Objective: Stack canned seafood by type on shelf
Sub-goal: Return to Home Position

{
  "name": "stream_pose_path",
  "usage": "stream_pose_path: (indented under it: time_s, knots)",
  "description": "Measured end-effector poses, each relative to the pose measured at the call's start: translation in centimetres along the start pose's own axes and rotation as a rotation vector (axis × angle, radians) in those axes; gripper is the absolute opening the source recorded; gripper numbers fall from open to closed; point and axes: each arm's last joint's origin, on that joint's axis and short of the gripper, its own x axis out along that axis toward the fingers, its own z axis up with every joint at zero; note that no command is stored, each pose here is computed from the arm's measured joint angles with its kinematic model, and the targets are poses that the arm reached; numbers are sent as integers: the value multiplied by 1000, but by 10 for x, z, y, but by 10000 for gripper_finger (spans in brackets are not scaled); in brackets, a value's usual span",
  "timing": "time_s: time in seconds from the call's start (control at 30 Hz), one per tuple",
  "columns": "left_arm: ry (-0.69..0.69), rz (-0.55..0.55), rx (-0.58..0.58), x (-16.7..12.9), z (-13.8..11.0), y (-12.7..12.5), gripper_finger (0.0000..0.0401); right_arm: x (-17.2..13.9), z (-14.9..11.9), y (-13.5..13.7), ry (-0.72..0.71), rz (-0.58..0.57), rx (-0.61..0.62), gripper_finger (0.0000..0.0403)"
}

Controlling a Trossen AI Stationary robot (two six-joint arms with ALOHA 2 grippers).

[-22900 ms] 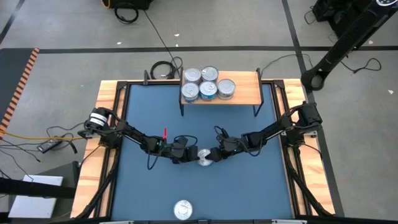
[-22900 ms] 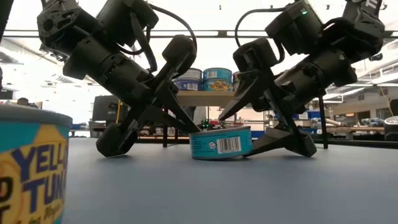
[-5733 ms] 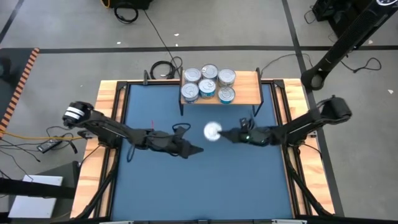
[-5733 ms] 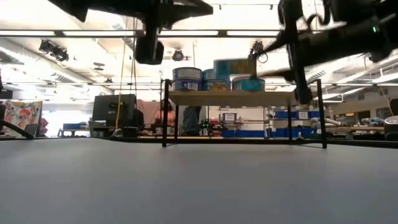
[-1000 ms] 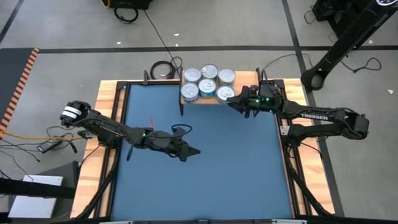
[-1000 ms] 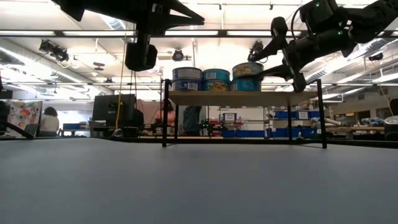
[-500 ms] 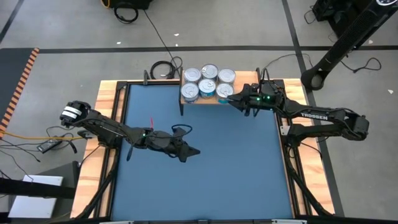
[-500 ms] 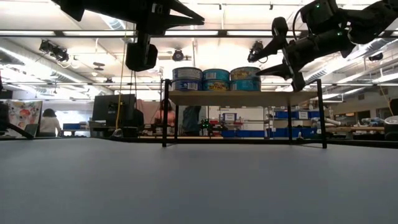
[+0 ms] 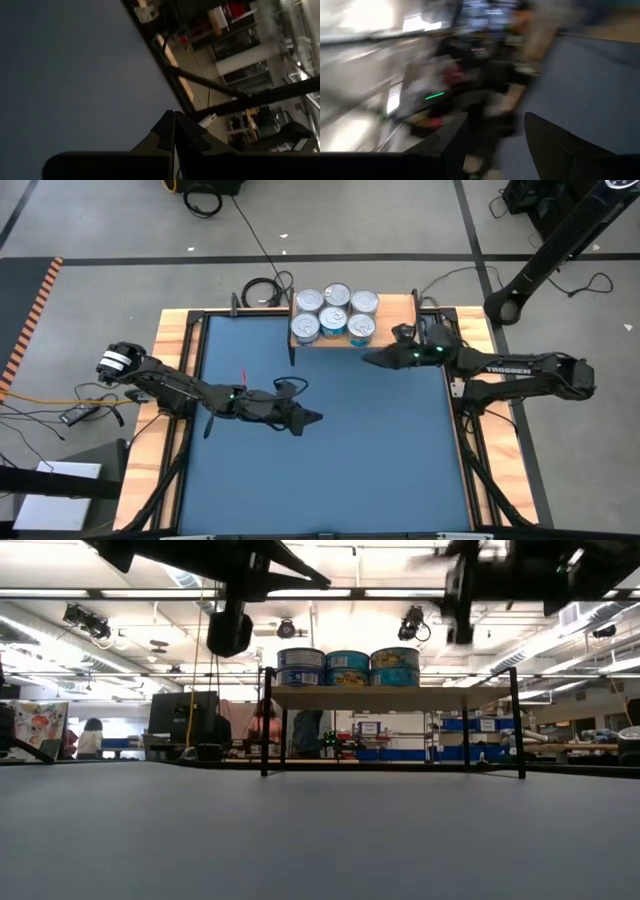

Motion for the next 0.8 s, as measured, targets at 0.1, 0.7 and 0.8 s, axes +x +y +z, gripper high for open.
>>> stream_pose_path:
  time_s: [0.1,0.7,0.8]
  knots:
    - [-39,-29,14,0,4,-3,12,-8,-1,26,-26,199,-127,199]
    - [-409,-325,496,-99,94,-56,10,-126,-28,83,0,520,-543,199]
    - [-431,-307,523,-123,100,-58,10,-143,-34,83,-11,537,-556,199]
